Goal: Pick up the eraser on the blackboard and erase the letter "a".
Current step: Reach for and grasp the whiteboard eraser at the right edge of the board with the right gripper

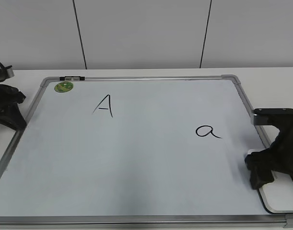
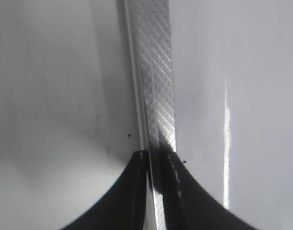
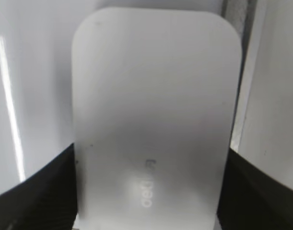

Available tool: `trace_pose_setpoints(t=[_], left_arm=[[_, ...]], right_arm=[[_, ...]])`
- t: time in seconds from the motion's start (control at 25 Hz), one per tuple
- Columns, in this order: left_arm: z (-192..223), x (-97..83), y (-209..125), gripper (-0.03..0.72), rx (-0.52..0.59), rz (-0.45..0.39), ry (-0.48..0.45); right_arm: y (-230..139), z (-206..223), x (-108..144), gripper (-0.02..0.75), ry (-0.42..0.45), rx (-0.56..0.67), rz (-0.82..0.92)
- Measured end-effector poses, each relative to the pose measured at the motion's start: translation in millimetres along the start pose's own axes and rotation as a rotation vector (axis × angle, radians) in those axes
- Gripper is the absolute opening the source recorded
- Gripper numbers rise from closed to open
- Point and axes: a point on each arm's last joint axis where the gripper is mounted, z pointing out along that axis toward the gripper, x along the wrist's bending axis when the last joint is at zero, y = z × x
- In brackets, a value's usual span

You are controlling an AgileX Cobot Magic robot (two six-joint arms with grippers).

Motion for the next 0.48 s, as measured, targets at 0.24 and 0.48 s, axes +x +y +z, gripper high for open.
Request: trace_pose_setpoints(t=[0.24,0.48], left_arm=[[0.0,0.0,0.0,0.059,0.000,0.000,0.000],[0.0,0.0,0.0,0.059,0.000,0.000,0.000]], right_arm=[[0.3,-0.1,0.0,0.547,0.000,-0.002,0.001],[0.7,-0.4,0.1,0.533,0.000,-0.004,0.004]])
